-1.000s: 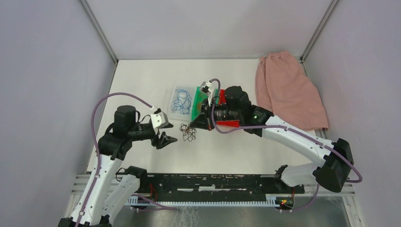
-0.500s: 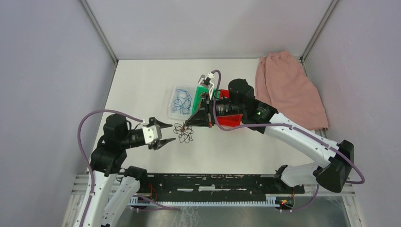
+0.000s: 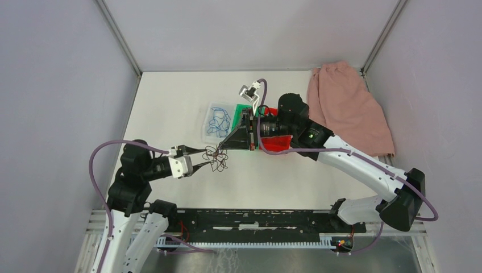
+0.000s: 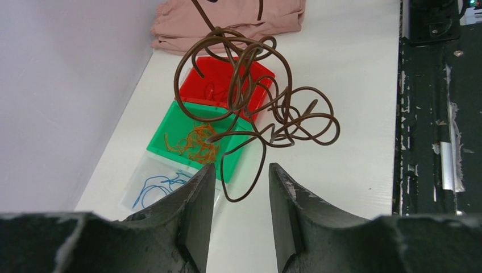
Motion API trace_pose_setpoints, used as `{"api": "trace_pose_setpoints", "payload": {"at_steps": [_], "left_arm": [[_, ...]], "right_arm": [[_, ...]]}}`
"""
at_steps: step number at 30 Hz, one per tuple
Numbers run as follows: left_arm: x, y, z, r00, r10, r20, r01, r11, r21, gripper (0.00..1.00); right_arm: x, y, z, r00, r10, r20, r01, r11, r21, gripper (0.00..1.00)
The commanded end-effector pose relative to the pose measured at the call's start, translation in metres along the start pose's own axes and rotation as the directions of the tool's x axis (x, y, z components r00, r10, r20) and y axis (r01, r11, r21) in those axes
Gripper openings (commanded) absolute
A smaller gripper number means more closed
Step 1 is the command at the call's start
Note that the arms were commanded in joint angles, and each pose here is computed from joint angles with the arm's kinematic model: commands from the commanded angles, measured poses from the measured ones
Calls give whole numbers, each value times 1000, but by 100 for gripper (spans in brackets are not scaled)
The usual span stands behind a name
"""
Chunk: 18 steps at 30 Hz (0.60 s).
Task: Untangle the cables
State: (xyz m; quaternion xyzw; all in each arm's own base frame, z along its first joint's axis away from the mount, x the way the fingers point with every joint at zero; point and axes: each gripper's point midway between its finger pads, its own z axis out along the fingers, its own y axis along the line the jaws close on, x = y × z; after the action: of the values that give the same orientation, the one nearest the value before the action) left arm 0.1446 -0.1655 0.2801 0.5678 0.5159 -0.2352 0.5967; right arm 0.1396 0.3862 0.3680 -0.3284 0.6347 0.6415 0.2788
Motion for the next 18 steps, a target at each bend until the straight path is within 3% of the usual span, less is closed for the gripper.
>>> {"api": "trace_pose_setpoints", "payload": {"at_steps": [1,8,14,18], "left_arm": [[-16,16,2,997,60,56,-57,997,-54,45],[-23,18,5,995,-28,100,34,998,-59,41],[-25,30,-1,997,-16,74,25,991,-133,17],[-28,36,-9,999,15,42,-7,983,-184,12]], "right_arm": [[-23,25,1,997,-50,64,55,996,-75,0],[-24,20,3,995,-26,94,32,997,-70,0],[-21,18,0,995,-35,93,40,998,-54,0],[-13,15,-8,995,-65,75,66,998,-9,0]]}}
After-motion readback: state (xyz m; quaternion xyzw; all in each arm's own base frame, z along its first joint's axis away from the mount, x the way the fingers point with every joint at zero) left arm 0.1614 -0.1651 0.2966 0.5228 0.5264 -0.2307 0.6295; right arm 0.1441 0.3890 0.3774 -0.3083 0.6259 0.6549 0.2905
